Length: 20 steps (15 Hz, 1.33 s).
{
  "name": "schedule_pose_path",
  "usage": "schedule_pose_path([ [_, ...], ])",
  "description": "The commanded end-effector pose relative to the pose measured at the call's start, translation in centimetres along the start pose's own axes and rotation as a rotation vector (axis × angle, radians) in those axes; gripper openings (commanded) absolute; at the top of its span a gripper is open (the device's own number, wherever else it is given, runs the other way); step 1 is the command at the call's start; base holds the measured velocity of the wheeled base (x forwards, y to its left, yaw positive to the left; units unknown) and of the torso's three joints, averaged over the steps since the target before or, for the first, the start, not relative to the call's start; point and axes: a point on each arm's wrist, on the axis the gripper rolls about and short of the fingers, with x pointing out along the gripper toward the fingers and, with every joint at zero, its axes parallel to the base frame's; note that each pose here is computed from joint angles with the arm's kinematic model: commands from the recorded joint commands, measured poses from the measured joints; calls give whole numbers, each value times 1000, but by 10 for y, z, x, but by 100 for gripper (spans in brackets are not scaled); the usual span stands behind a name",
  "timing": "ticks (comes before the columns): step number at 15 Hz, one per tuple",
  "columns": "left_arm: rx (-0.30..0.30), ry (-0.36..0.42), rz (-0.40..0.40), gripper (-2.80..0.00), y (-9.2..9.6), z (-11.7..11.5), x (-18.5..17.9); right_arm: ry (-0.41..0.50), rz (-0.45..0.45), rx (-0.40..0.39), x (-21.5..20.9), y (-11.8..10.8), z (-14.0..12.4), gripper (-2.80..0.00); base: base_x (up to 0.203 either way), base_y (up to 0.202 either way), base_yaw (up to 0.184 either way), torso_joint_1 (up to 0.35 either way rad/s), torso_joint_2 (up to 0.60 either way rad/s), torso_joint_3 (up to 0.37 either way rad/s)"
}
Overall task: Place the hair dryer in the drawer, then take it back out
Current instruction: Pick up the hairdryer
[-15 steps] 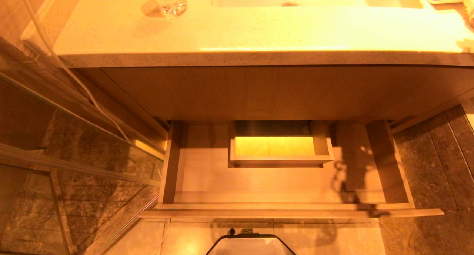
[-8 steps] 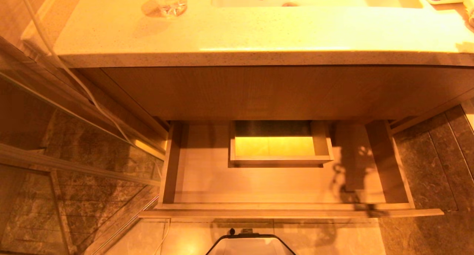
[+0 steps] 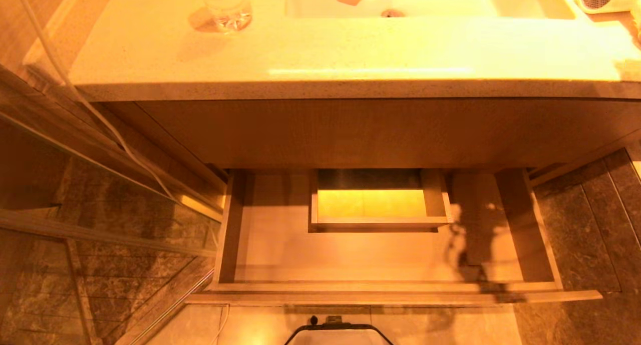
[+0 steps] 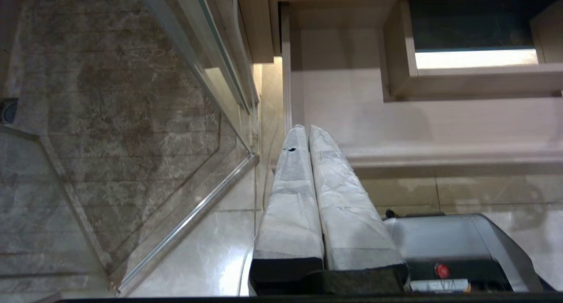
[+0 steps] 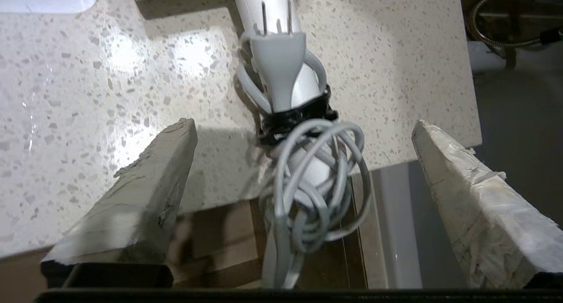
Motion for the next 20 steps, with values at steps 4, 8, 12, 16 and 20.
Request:
schedule_pose_path([
  [4,0,1,0,-280,0,0,0,5,1,-22,2,1,-1,0,0,0,0,178,0,163],
  [8,0,1,0,-280,0,0,0,-10,-4,-21,7,0,0,0,0,0,0,13,0,18],
  [12,0,1,0,-280,0,0,0,51,-5,-20,20,1,-11,0,0,0,0,0,0,0],
  [16,0,1,0,-280,0,0,0,91,4,-17,37,3,-19,0,0,0,0,0,0,0],
  [20,0,1,0,-280,0,0,0,112,13,-18,47,5,-24,0,0,0,0,0,0,0],
])
